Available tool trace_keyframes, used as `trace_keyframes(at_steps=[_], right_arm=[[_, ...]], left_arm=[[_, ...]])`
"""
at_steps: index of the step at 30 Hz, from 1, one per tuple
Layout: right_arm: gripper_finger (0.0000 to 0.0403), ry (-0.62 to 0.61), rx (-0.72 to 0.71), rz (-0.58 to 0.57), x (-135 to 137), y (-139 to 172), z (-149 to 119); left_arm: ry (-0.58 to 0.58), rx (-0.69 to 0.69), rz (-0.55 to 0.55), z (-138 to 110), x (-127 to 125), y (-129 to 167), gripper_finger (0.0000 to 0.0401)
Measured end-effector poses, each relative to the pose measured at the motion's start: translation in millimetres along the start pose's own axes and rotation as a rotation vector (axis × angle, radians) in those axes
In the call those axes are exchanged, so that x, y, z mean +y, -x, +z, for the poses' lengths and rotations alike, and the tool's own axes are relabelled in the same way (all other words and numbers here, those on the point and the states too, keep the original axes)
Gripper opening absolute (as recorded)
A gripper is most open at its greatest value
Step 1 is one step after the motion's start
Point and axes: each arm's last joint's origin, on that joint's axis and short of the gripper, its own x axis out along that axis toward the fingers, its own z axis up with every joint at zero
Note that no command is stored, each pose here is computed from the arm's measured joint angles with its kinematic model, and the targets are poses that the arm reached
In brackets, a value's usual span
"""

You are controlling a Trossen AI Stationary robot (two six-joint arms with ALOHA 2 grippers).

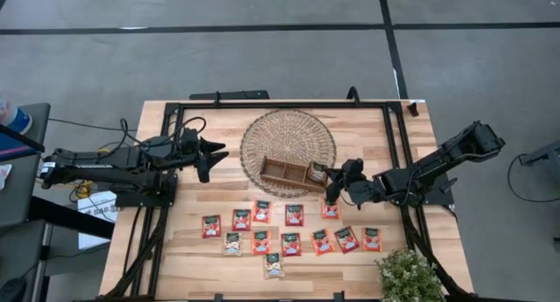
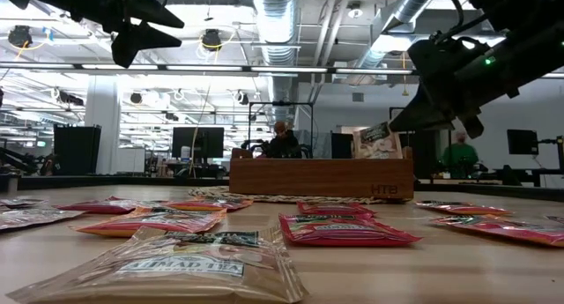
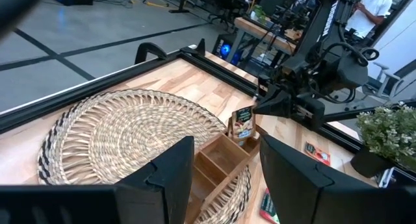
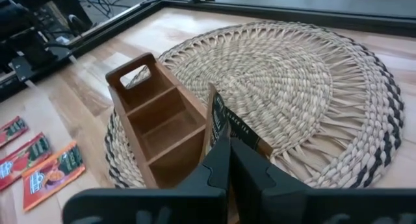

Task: Pick & Place Tea
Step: Put the brown tea bag into the right section of the wooden organizer

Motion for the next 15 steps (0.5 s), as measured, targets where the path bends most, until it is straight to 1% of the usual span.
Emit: trace_keyframes(at_steps=[12, 15], right_arm=[[0.0000, 0.009, 0.006, -0.003, -0.4, -0.1, -0.9], [0.0006, 0.016, 0.014, -0.010, -0.3, -2.4, -4.4]], left_arm=[[0.000, 0.000, 0.000, 0.0, 0.0, 0.0, 0.0167], [0.000, 0.000, 0.000, 0.0, 0.0, 0.0, 0.0167]])
